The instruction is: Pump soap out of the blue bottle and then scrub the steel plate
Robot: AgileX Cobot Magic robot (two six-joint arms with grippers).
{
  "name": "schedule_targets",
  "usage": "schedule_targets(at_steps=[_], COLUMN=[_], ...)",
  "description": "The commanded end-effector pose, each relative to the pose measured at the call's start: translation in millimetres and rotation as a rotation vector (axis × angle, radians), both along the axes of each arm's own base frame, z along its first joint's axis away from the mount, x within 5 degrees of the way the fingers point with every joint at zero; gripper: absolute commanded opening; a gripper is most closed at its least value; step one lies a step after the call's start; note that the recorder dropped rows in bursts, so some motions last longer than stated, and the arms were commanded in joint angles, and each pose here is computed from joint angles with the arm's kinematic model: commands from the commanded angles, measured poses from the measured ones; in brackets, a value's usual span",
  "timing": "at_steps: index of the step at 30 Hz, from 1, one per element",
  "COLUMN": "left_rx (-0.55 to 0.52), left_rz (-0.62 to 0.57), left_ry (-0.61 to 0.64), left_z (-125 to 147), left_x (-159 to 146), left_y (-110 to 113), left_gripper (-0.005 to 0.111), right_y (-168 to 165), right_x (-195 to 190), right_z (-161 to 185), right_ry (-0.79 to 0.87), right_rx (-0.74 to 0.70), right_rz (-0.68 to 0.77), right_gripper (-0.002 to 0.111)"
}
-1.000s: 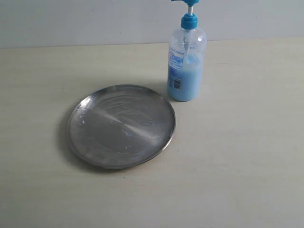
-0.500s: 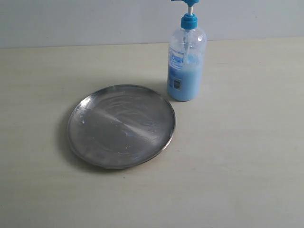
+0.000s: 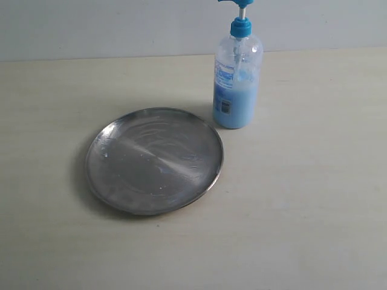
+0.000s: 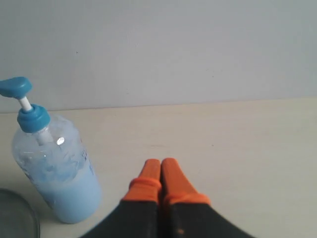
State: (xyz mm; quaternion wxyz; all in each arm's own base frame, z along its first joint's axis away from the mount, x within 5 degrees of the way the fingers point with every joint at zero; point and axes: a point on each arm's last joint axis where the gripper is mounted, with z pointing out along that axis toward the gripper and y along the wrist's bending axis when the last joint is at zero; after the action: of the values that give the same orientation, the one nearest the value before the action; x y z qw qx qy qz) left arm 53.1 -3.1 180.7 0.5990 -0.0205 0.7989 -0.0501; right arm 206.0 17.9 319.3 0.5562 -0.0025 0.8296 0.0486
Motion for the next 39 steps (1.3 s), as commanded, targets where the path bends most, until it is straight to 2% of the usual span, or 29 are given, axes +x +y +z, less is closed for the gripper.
schedule_targets(at_steps=[1,10,16,24,28,39], left_rx=[-0.008,-0.01,-0.01,-0.01,-0.01,-0.01], left_rz=[-0.002,-0.002,-0.002,-0.002,-0.002,-0.002], left_ry=[-0.01,-0.01,-0.01,-0.01,-0.01,-0.01], left_z=[0.2,0.2,0.2,0.2,0.2,0.2], left_x=[-0.1,-0.1,-0.1,-0.1,-0.1,-0.1], left_y=[-0.3,-0.3,-0.3,-0.3,-0.3,-0.3], left_gripper=[0.001,0.001,0.001,0.001,0.001,0.001], right_y=[0.6,2.7,3.5,25.5,37.5,46.5], right_x=[18.0,46.7,41.5,31.8,37.6,56.0], right_z=[-10.2,-42.7,-76.9,-104.2,-114.5,-159.6], right_ry=[0.013,0.067,-0.011,-0.152,-0.173,-0.169], right_rx=[-0.009,-0.04,-0.01,-0.015,-0.047,-0.05], right_rz=[-0.002,0.007,-0.003,0.102,0.186,0.24], right_gripper=[0.0,0.0,0.0,0.0,0.0,0.0])
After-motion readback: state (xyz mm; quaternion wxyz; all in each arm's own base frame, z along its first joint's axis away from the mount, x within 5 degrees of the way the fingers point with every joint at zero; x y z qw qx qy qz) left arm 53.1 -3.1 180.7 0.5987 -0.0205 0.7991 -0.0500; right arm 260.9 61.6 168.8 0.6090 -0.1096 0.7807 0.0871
